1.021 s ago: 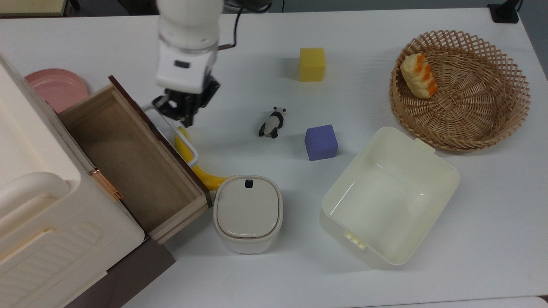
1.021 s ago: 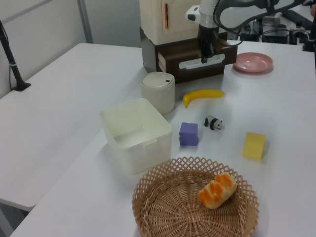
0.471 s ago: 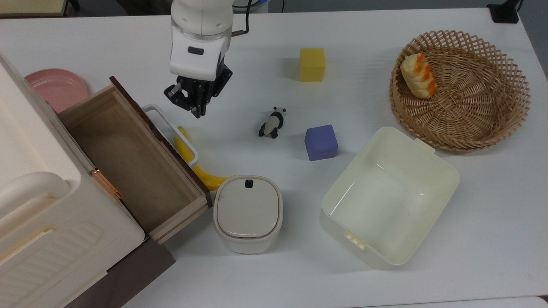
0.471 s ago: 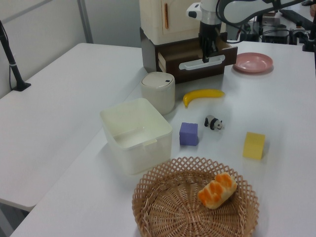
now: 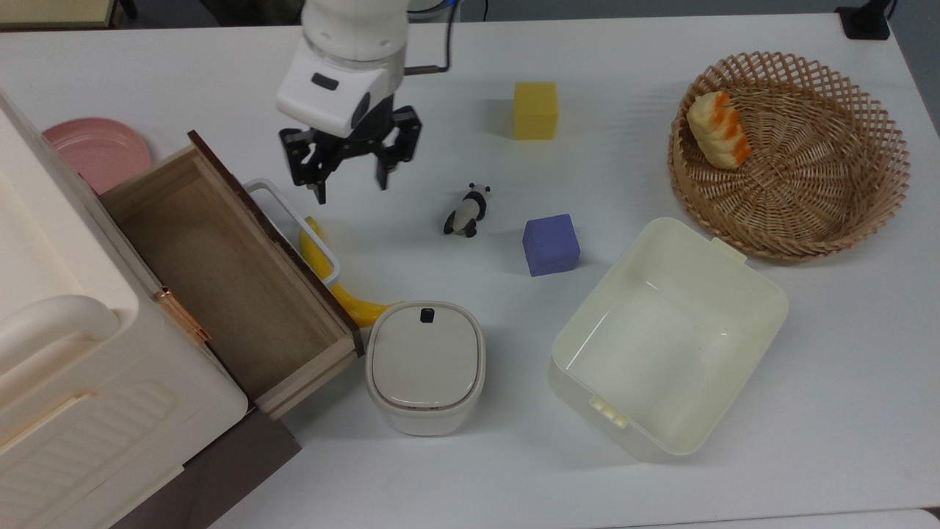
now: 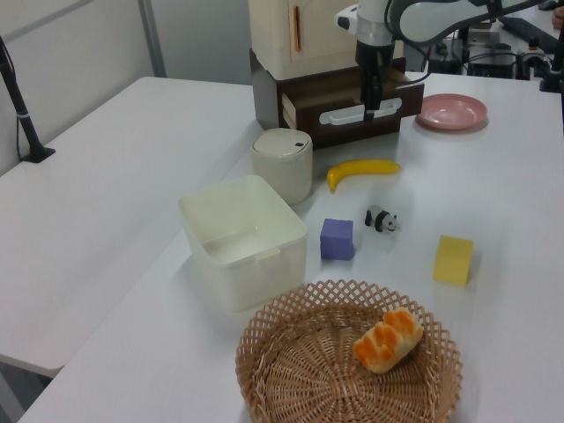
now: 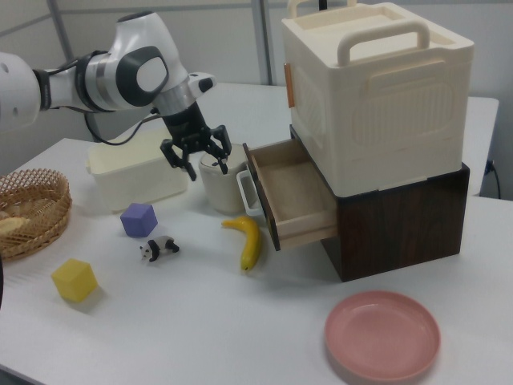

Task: Open the drawer

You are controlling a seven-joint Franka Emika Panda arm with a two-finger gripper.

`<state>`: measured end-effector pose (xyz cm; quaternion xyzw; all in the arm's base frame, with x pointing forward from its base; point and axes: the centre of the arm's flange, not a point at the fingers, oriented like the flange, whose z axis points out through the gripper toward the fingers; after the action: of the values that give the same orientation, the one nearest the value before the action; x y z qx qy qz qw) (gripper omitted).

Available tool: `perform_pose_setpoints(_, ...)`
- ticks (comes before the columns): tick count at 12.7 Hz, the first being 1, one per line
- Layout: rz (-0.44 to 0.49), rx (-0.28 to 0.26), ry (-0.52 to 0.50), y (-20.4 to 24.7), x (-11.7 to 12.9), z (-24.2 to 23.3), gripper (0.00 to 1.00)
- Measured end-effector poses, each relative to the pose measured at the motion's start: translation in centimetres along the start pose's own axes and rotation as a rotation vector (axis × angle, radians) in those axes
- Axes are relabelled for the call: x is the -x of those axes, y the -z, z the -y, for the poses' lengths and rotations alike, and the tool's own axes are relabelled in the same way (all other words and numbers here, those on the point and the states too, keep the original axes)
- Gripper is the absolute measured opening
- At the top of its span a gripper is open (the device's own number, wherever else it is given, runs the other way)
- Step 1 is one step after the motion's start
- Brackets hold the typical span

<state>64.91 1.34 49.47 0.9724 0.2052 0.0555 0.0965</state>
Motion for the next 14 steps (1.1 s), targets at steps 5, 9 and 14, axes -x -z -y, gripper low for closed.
perform_pose_setpoints(5, 0.101, -0.067, -0.423, 3.1, -0.4, 4.3, 1.00)
perform_pose_setpoints(9, 0.118, -0.127, -0.588, 6.3, 1.7, 1.7, 1.00)
perform_pose_setpoints(14, 0.120, -0.149, -0.571, 7.9, 3.8, -0.9, 1.00)
